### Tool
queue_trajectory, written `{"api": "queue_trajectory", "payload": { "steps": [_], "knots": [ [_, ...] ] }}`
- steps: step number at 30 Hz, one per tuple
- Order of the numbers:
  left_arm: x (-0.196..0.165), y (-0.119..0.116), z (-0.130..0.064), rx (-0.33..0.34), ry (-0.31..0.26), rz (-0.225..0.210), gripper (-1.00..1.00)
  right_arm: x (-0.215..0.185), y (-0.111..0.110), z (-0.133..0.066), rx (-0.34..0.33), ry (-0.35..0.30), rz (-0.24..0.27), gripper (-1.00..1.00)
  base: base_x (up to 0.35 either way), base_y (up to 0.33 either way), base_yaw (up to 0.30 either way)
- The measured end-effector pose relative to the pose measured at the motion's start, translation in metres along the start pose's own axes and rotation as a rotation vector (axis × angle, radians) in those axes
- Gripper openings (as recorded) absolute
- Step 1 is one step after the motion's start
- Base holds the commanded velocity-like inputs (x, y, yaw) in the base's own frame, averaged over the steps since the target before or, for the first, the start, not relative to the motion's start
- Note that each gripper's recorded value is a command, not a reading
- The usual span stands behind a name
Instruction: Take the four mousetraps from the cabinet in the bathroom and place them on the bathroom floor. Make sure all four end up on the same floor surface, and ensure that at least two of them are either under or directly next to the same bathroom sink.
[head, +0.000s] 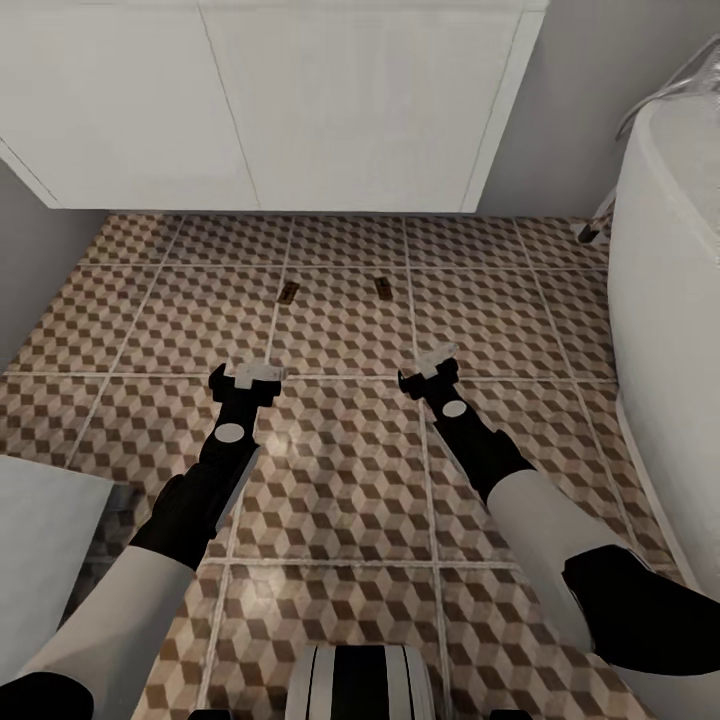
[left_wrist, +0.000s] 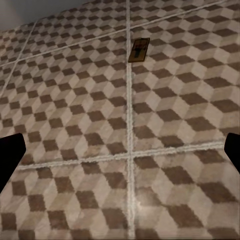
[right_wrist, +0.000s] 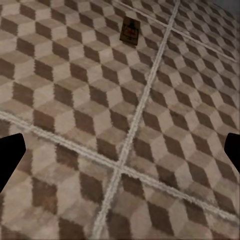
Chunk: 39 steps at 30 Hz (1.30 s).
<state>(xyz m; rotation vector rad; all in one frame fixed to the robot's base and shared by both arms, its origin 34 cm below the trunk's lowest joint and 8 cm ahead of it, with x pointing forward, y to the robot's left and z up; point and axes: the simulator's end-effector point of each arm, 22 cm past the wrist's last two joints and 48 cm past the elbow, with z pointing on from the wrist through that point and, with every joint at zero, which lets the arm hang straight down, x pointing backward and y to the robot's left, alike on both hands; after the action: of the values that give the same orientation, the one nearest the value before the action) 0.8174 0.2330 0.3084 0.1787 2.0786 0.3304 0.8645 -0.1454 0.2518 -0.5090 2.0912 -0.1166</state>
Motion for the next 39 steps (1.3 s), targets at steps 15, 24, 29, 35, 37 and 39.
{"api": "queue_trajectory", "payload": {
  "steps": [15, 24, 29, 35, 37, 39],
  "knots": [
    [-0.012, 0.008, -0.023, -0.004, -0.014, -0.003, 1.0, -0.007, -0.013, -0.027, 0.017, -0.045, -0.008, 1.0, 0.0, 0.0, 0.0],
    [-0.02, 0.013, -0.037, -0.007, -0.023, -0.005, 1.0, -0.011, -0.013, -0.043, 0.019, -0.057, -0.008, 1.0, 0.0, 0.0, 0.0],
    [-0.025, 0.019, -0.043, -0.013, -0.031, -0.004, 1.0, -0.015, -0.013, -0.052, 0.019, -0.07, -0.007, 1.0, 0.0, 0.0, 0.0],
    [-0.027, 0.027, -0.051, -0.022, -0.035, 0.002, 1.0, -0.019, -0.009, -0.064, 0.015, -0.099, -0.002, 1.0, 0.0, 0.0, 0.0],
    [-0.028, 0.028, -0.054, -0.023, -0.035, 0.003, 1.0, -0.019, -0.008, -0.068, 0.014, -0.102, -0.001, 1.0, 0.0, 0.0, 0.0],
    [-0.028, 0.03, -0.057, -0.024, -0.036, 0.004, 1.0, -0.018, -0.008, -0.071, 0.014, -0.104, 0.0, 1.0, 0.0, 0.0, 0.0]
  ]
}}
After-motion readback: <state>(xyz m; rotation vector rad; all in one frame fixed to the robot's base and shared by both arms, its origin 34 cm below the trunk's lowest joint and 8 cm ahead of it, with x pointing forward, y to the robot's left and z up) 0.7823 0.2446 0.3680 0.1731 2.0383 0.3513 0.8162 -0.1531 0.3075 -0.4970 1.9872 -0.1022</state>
